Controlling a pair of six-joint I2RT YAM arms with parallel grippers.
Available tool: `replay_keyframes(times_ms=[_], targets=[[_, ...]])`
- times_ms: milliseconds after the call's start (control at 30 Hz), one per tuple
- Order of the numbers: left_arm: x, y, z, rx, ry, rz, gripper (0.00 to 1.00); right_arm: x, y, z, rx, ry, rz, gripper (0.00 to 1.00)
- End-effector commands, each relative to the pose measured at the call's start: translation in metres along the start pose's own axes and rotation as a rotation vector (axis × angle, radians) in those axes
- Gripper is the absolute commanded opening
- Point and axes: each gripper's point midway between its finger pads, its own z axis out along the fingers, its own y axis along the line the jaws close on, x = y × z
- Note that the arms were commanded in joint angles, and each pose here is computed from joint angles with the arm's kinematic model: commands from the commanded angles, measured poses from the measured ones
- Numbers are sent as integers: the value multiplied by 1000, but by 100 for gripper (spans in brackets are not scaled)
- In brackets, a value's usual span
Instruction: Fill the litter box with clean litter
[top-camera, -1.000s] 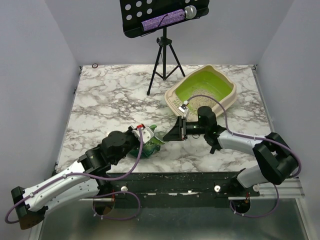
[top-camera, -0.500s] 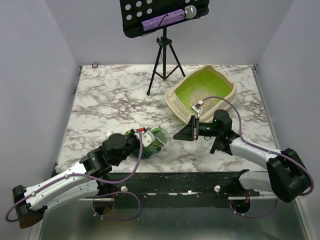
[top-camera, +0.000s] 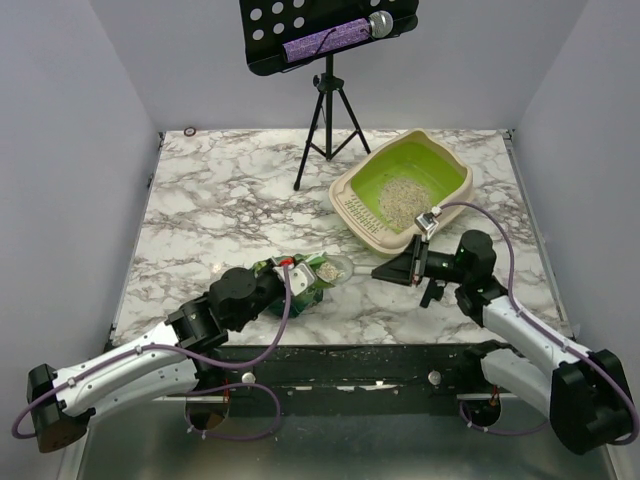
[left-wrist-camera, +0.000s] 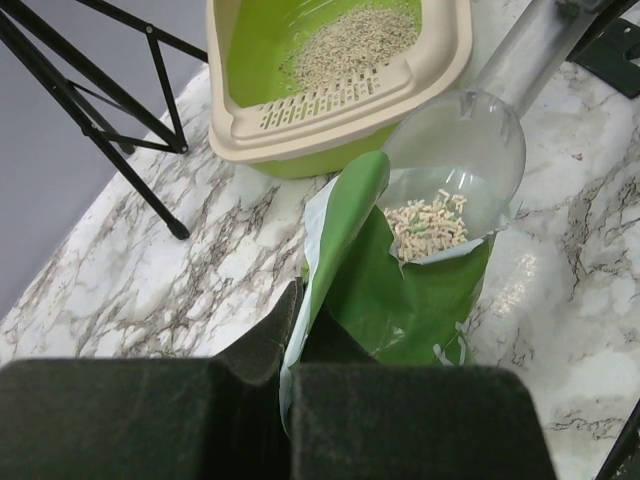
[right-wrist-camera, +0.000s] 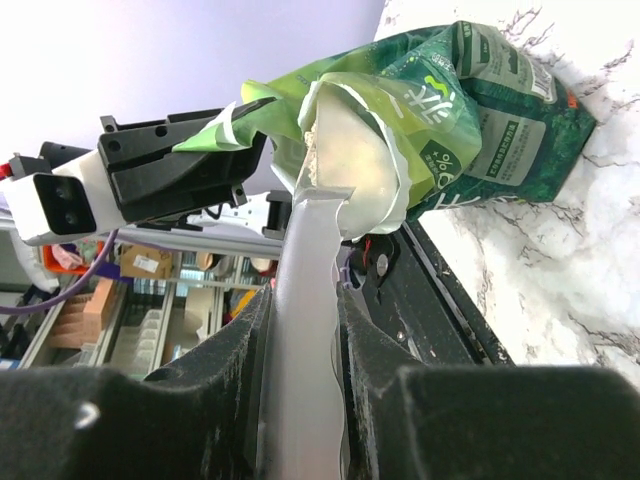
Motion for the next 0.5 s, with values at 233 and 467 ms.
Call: replay_keyframes(times_ms=[233, 467], targets=[[3, 5, -1, -62, -15, -7, 0, 15, -17, -23, 39, -37, 34, 1], [-11, 15, -8, -107, -89, -23, 0, 20, -21, -30, 45, -79, 68, 1]])
